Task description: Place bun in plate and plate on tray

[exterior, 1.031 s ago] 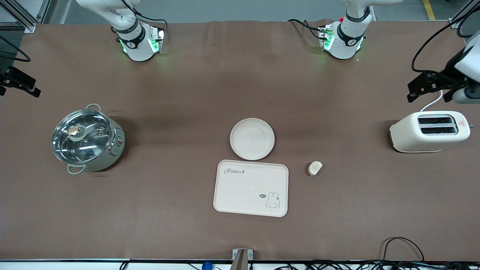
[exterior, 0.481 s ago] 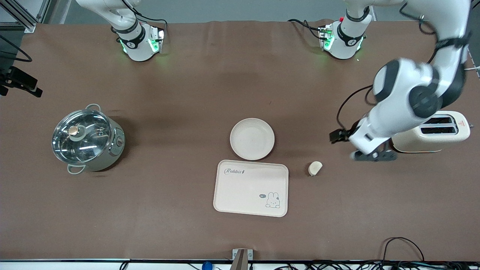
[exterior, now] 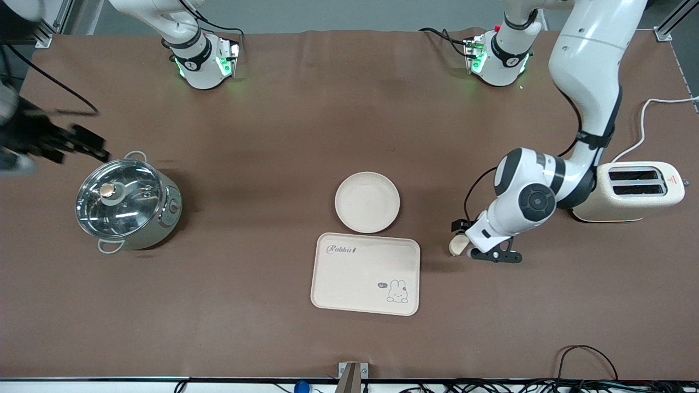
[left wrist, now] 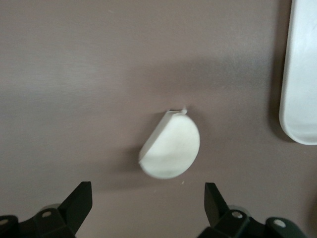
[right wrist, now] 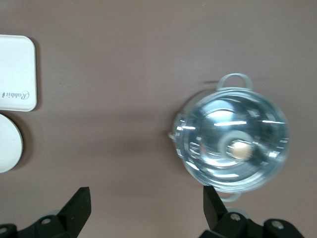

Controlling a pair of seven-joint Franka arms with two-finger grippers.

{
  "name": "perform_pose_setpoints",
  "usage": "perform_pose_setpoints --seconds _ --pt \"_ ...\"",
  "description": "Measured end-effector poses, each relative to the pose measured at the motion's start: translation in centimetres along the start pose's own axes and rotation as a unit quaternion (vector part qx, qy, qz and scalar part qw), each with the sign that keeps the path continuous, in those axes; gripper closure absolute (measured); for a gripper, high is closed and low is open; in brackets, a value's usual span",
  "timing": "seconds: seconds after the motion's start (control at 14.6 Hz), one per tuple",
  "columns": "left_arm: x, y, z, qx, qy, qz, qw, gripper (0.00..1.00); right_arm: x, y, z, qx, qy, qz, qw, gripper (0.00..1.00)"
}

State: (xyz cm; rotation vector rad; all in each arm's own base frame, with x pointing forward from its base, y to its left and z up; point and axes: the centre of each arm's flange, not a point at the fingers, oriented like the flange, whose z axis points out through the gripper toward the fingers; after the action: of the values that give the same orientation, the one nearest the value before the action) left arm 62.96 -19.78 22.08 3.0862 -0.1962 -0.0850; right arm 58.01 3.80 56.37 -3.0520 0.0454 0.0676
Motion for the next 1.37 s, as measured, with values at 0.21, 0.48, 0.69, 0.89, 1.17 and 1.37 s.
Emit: perform_pose_setpoints --seconds 0.21,0.48,0.69,0.89,1.17,1.37 --pt "0.1 0.9 2.1 -0.006 0.009 0.006 1.000 0.04 0.9 -1.6 7.5 0.031 -0.024 0.010 0.999 0.00" --pt "0.3 0.9 2.5 -0.008 0.015 0.005 1.000 0.30 0.0 -5.6 12.4 0.044 -0.017 0.008 0.999 0.00" --pt "0.4 0.9 2.3 -0.008 0.018 0.005 1.000 0.62 -0.3 -10.0 16.1 0.054 -0.010 0.016 0.998 0.00" --pt "0.5 1.4 2.1 -0.010 0.021 0.009 1.000 0.87 -0.6 -13.8 20.5 0.050 -0.009 0.011 0.999 0.00" --pt "0.9 5.3 -0.1 -0.014 0.034 -0.004 0.999 0.91 -2.3 -17.5 25.7 0.087 -0.005 0.028 0.996 0.00" --pt "0.0 12.9 -3.6 -0.021 0.021 -0.076 0.997 0.91 -4.4 -21.1 28.0 0.091 -0.011 0.049 0.995 0.00"
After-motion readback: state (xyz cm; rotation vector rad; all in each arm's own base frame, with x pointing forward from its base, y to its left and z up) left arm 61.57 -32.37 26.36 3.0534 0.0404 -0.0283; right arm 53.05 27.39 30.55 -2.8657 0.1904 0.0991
